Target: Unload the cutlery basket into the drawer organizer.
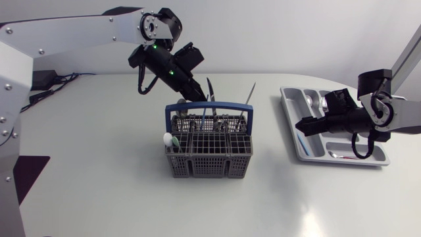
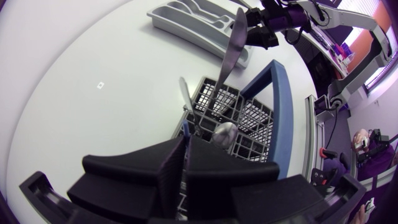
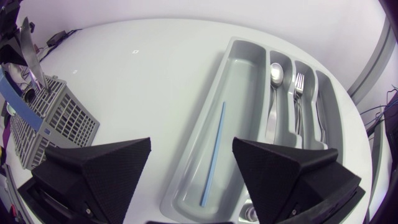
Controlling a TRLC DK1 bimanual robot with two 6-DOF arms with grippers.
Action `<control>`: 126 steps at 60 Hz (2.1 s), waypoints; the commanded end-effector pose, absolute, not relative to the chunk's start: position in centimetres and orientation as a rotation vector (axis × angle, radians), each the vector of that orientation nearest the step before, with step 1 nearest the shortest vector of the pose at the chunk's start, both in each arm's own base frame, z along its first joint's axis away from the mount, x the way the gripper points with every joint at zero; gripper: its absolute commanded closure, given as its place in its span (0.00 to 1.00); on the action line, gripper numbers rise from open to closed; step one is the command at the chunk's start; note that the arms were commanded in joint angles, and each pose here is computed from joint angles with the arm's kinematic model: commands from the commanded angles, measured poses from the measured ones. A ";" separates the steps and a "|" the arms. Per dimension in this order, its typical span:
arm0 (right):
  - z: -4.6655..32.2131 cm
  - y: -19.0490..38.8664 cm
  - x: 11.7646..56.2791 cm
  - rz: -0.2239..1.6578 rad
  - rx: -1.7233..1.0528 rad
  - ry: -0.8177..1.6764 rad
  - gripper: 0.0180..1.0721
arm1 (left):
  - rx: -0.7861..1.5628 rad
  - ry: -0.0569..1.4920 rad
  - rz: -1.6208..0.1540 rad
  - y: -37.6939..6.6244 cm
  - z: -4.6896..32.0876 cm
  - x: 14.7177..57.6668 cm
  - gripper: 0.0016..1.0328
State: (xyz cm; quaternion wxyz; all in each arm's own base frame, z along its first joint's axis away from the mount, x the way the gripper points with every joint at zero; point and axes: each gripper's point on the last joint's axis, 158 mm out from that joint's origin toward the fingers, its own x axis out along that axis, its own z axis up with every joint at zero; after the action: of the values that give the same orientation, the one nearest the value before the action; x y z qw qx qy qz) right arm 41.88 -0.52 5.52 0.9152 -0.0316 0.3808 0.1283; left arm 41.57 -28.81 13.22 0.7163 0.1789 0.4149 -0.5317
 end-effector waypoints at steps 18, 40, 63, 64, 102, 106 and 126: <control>5.4 0.9 40.6 0.295 -0.086 0.787 0.10 | 0.413 0.793 -1.136 -27.2 18.4 40.7 0.86; 7.9 2.5 39.2 0.336 -0.133 0.721 0.10 | 0.431 0.629 -1.089 -26.2 23.6 40.5 0.86; 15.7 7.4 35.1 0.507 -0.226 0.468 0.10 | 0.426 0.387 -1.003 -24.0 33.6 38.7 0.86; 16.3 7.7 34.8 0.520 -0.232 0.447 0.10 | 0.420 0.373 -0.997 -24.0 34.2 38.5 0.86; 20.5 17.1 25.3 0.932 -0.263 0.302 0.10 | 0.247 0.497 -1.230 -31.6 31.9 29.8 0.86; 20.6 17.6 25.2 0.947 -0.257 0.308 0.11 | 0.236 0.514 -1.272 -32.7 31.3 28.6 0.86; 21.0 19.9 24.9 1.014 -0.220 0.337 0.25 | 0.212 0.558 -1.386 -35.9 29.6 24.7 0.86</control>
State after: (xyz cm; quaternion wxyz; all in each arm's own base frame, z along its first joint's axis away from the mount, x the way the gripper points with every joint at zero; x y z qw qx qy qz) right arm 24.92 19.20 20.35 0.8578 -0.1175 0.1557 0.4755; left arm 25.59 -35.46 30.02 0.7365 0.1094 0.2425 -0.6219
